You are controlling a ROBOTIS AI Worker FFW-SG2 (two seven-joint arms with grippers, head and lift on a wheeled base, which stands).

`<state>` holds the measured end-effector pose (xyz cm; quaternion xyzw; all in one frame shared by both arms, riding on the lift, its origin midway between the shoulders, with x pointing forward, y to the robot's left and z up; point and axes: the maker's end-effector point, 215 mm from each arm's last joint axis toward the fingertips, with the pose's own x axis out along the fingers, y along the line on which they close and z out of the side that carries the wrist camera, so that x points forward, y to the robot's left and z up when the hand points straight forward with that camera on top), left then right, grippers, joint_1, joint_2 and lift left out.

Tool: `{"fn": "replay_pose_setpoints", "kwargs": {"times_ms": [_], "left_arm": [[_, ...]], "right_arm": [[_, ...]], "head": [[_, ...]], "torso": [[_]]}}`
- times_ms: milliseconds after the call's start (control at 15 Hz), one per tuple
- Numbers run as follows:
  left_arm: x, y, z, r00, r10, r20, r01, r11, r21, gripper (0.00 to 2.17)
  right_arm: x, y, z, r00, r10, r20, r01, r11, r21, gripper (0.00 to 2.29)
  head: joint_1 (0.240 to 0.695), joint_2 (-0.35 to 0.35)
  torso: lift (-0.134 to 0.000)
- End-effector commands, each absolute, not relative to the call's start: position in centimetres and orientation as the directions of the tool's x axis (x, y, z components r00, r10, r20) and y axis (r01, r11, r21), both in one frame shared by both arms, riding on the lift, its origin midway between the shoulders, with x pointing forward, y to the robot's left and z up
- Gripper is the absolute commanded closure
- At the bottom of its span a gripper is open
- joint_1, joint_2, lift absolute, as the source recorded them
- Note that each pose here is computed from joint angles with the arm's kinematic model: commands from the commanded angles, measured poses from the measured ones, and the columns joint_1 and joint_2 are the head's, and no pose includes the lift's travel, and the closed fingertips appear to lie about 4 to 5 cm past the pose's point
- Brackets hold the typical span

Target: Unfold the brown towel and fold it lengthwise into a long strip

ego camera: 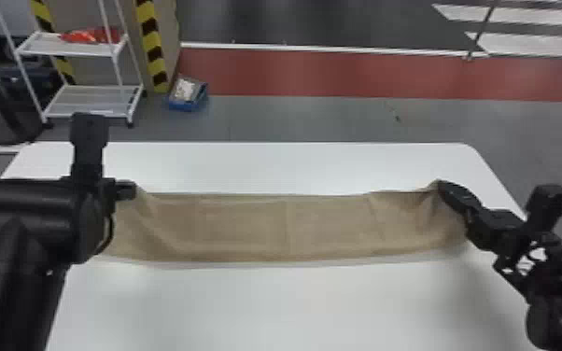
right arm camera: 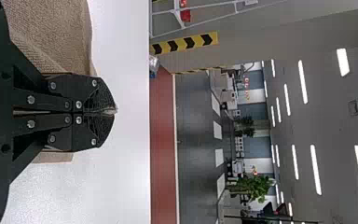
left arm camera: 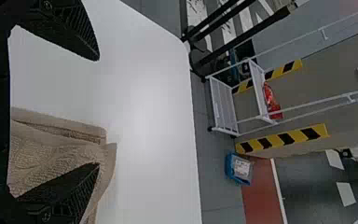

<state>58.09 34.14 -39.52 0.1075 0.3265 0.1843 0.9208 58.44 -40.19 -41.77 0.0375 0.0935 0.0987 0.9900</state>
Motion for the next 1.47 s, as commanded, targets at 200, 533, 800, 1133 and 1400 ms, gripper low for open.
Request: {"fn": "replay_pose_setpoints", "kwargs": {"times_ms": [200,533,800,1133,1400], "left_arm": [[54.6,36.0,-40.6,0.773,0.252,-0.583,-0.225,0.967,0.119,0.23],[53.1,35.6,-42.4,0.796,0.129,-0.592,-0.15,0.989,0.015,0.55],[52.2,35.8,-43.1,0.787,0.113,-0.607,-0.127,0.992,0.02,0.49],[50.8,35.2,-44.8,0.746,0.074,-0.662,-0.094,0.996,0.006,0.44],[50.7,34.9,-44.0,0.757,0.072,-0.65,-0.09,0.996,0.005,1.03]], "right_arm": [[58.5,-39.4,-42.1,0.959,0.214,-0.185,-0.199,0.976,0.092,1.42],[58.3,-38.5,-42.7,0.953,0.228,-0.201,-0.212,0.972,0.101,1.42],[58.2,-38.4,-42.9,0.952,0.23,-0.204,-0.213,0.972,0.103,1.42],[57.9,-38.6,-43.1,0.952,0.226,-0.207,-0.208,0.972,0.105,1.42],[57.5,-39.1,-43.2,0.954,0.219,-0.206,-0.201,0.974,0.106,1.42]], "head": [[0.695,-0.049],[0.695,-0.031],[0.695,-0.029],[0.695,-0.028],[0.695,-0.039]], "torso": [[-0.123],[-0.123],[-0.123],[-0.123],[-0.123]]}}
